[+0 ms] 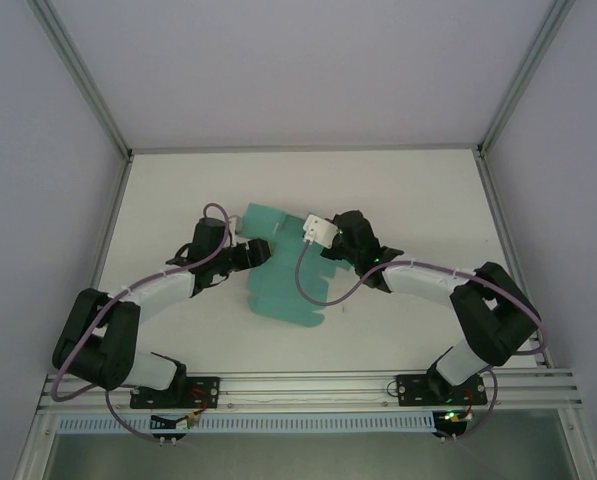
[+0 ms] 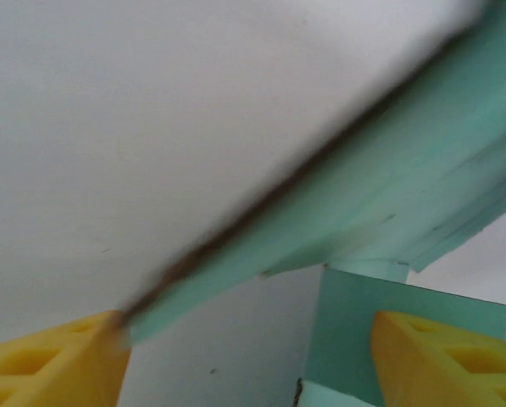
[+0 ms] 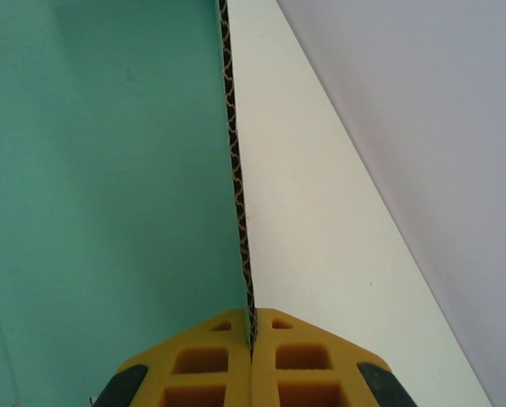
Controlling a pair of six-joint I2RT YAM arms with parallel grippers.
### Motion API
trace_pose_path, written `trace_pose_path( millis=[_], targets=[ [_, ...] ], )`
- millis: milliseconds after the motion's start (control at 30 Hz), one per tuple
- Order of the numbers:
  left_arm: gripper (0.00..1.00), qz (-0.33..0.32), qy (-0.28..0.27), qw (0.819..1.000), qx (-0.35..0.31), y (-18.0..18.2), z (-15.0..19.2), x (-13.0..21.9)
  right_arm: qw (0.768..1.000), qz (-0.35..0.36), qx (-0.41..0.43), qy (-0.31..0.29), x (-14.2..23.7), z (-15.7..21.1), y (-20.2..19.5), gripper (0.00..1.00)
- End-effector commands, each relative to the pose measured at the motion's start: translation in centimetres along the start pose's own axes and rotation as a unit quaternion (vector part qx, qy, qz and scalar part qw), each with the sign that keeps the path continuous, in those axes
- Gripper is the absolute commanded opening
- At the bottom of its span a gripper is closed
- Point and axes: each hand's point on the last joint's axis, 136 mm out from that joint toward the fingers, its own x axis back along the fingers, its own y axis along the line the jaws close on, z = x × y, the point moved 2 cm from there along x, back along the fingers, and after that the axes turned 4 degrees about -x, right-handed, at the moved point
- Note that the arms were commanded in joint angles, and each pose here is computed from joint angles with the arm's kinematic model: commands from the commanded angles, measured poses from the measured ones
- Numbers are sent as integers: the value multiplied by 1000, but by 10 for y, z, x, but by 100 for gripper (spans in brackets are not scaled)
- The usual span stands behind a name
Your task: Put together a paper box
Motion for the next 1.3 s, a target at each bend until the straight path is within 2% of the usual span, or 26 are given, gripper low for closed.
trace_pose_path(
  millis=[0, 167, 433, 567, 667, 733, 833, 1233, 1267],
  targets=[
    [66, 43, 3, 999, -21, -17, 0, -8, 1000, -8, -16, -19, -3, -12, -1, 0],
    [50, 55, 8, 998, -17, -19, 2, -17, 999, -5, -25, -28, -1, -17, -4, 0],
    [44, 100, 10, 995, -15, -30, 6, -24, 998, -4, -35, -45, -1, -23, -6, 0],
    [24, 107, 8, 994, -24, -35, 7, -19, 998, -4, -34, -44, -2, -24, -7, 0],
    [18, 99, 8, 995, -30, -34, 6, -15, 998, -1, -34, -48, -1, -27, -9, 0],
    [9, 92, 4, 995, -32, -34, 6, -13, 998, -2, -35, -50, 0, -28, -10, 0],
    [1, 86, 5, 996, -36, -32, 7, -10, 998, -1, -34, -51, 1, -28, -10, 0],
    [0, 48, 17, 998, -27, -21, 10, -16, 998, -14, 22, -56, 12, -28, -4, 0],
    [5, 43, 15, 999, -26, -19, 9, -17, 998, -14, 26, -52, 13, -28, -5, 0]
  ],
)
